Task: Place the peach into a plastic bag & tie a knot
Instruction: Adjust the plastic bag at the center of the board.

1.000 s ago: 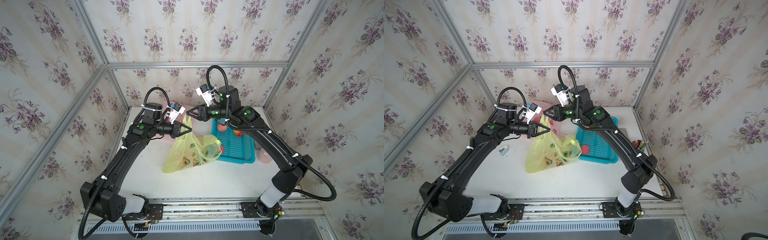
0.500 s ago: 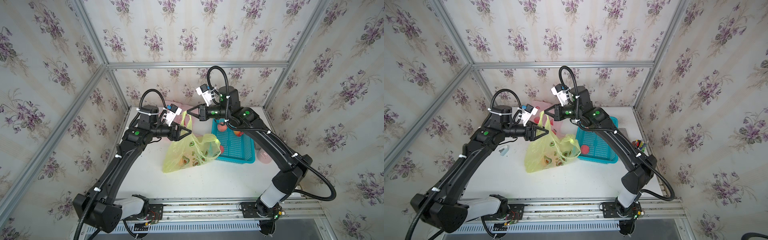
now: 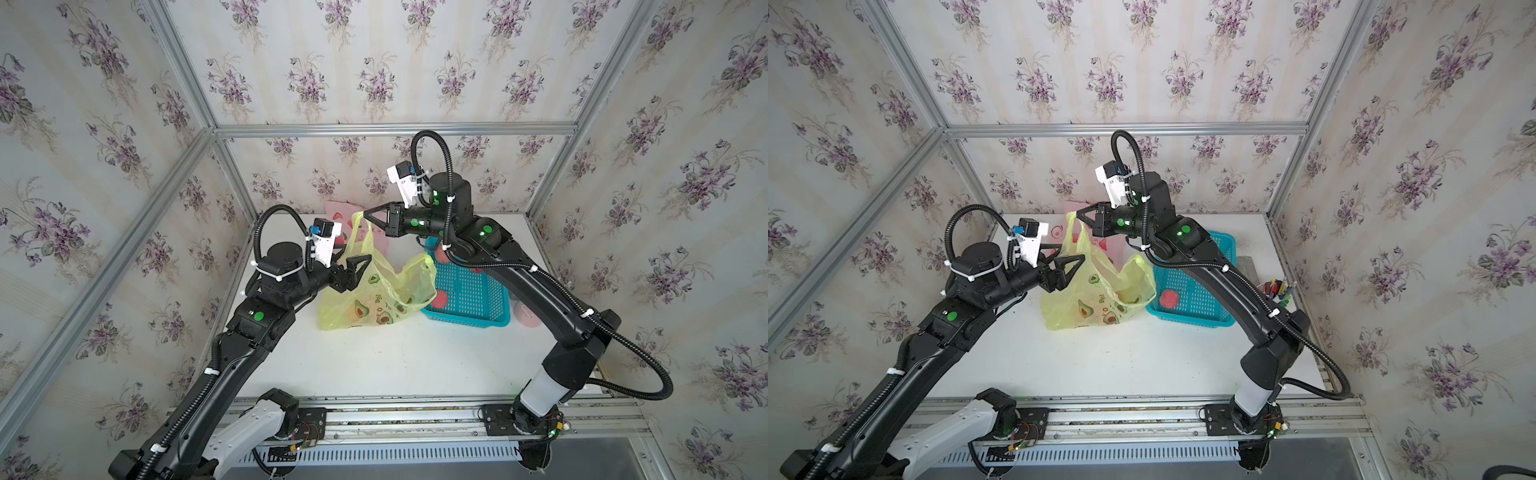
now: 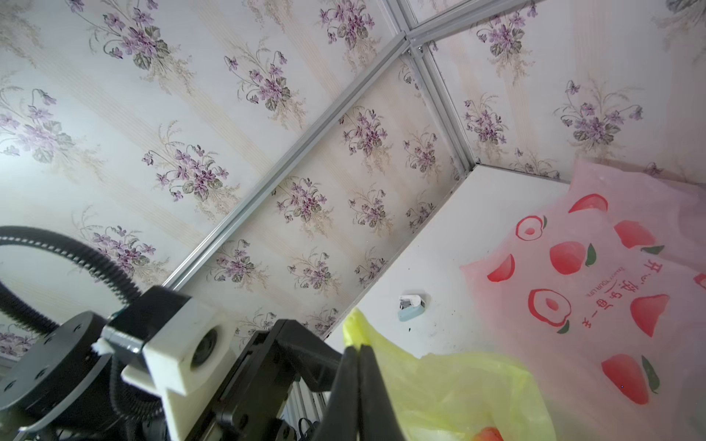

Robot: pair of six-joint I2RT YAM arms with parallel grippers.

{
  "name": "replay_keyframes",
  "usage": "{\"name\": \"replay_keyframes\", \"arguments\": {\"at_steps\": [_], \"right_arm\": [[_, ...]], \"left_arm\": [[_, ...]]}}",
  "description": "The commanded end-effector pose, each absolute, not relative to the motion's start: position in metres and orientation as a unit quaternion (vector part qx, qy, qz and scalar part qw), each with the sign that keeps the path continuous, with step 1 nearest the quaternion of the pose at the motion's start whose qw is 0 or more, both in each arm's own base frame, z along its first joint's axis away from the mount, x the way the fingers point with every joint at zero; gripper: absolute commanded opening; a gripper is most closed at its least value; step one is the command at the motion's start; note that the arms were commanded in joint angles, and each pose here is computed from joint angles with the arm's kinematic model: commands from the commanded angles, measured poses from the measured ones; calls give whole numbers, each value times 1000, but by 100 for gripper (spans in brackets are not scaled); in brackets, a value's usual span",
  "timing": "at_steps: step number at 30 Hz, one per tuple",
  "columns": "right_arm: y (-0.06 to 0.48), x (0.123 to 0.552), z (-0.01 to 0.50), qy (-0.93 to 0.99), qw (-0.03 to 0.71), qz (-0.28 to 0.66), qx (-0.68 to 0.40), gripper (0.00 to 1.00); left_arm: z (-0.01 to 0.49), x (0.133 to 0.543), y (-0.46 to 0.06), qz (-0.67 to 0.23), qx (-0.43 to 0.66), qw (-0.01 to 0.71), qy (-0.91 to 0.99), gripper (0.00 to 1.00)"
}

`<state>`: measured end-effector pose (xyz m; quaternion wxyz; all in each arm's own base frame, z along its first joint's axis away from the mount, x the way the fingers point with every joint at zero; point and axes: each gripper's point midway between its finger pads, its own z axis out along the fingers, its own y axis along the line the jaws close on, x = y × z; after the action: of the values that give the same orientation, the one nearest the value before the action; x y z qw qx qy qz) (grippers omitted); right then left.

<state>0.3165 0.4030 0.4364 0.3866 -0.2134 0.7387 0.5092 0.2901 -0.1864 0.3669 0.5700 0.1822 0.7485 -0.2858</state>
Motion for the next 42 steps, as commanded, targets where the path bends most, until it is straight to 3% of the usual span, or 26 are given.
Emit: {"name": "replay_keyframes", "arguments": {"at_steps": [1,6,10,14,16,18,19,24,33,42], "right_arm": [[412,320,448,729,398,522,-198,0],[419,316,448,729,391,525,-201,0],[416,315,448,729,394,523,-201,0],[414,312,451,727,396,521,-209,0],[414,309,451,726,394,521,-217,0],[413,307,450,726,390,521,-224,0],[412,306,451,725,390,520,-227,0],[411,298,452,723,381,524,-241,0],[411,293,449,723,373,524,-251,0],[406,306,459,718,390,534,-220,0]], "left_arm": [[387,312,-177,-240,135,630,726,78],[385,328,-174,-190,103,651,728,71],[375,336,-172,-155,105,651,736,45],[364,332,-186,-164,158,639,735,34],[359,328,-191,-170,178,632,735,37],[357,326,-187,-166,178,629,738,59],[357,325,-183,-163,176,631,738,65],[363,323,-165,-129,159,648,734,75],[377,325,-173,-144,192,646,724,74],[350,327,-193,-193,202,609,743,53]]}}
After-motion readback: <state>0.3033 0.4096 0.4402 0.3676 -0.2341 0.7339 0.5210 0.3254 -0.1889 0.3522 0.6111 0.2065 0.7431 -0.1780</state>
